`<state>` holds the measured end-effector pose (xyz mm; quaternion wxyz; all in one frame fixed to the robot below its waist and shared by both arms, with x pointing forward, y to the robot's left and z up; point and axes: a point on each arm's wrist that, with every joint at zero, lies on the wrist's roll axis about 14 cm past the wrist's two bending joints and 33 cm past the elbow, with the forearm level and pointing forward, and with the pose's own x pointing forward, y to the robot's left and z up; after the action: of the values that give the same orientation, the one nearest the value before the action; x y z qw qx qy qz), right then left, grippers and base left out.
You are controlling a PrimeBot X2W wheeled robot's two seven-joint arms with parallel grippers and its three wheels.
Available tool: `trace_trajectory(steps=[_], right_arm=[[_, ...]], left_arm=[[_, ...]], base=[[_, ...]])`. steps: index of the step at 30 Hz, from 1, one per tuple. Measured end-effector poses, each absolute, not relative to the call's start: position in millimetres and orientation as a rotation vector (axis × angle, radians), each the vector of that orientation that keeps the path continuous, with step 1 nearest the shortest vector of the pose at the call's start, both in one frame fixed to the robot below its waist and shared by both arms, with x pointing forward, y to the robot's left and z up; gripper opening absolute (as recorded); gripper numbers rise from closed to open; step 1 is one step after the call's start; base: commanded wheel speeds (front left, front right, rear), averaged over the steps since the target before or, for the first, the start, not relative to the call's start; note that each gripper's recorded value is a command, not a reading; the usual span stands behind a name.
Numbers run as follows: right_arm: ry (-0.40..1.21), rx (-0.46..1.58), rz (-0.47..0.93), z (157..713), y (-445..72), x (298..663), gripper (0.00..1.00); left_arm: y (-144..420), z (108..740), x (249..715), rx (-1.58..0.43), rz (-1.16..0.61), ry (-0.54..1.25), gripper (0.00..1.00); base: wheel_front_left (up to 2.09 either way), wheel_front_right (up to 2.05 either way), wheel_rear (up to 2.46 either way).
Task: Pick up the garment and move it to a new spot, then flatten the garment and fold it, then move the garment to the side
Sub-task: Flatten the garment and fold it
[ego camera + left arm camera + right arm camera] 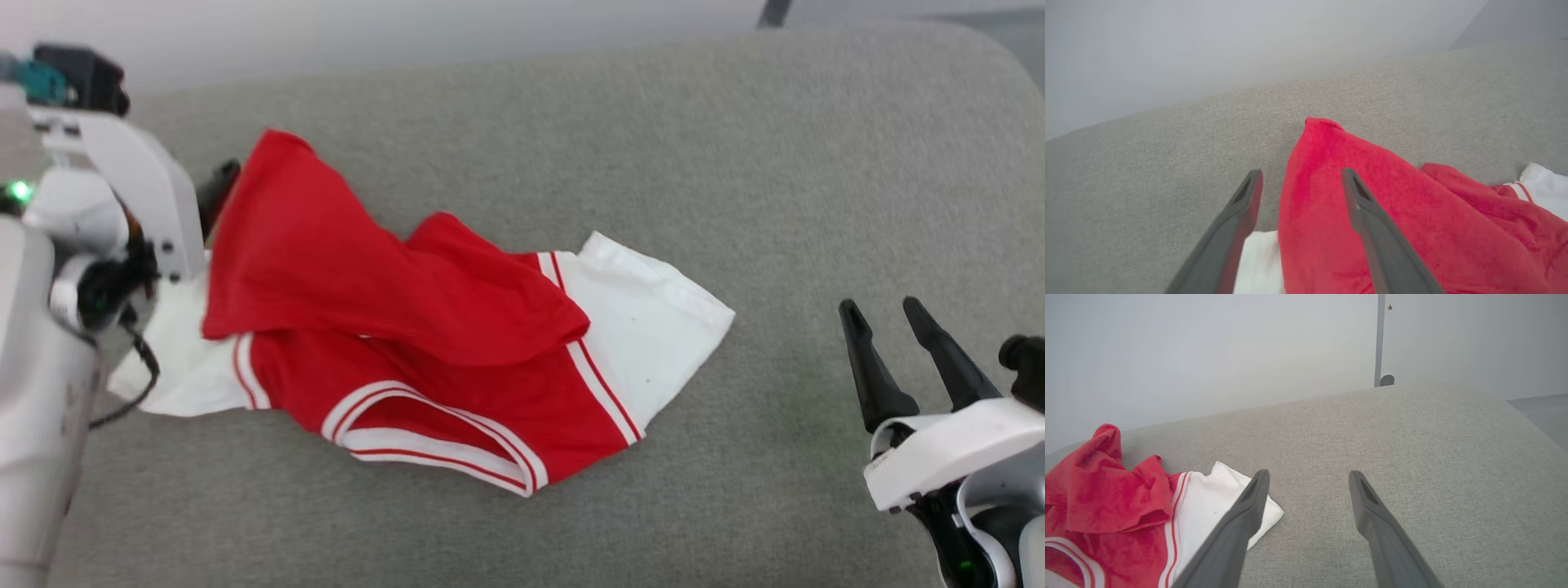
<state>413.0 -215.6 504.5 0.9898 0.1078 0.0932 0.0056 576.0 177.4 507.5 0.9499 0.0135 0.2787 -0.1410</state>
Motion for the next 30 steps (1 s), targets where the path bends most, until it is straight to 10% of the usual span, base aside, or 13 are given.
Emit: trace_trajectory(steps=[18,30], right_arm=[[-0.042,0.130,0.120,580,-185,377,1.00],[-0.028,0.111,0.108,580,-193,390,1.00]], left_arm=[[253,512,449,-0.053,-0.106,0.643,1.00],[262,473,462,-0.055,-0.059,0.790,1.00]], base=[[0.00,0.00,0.00],[0.00,0.00,0.00]])
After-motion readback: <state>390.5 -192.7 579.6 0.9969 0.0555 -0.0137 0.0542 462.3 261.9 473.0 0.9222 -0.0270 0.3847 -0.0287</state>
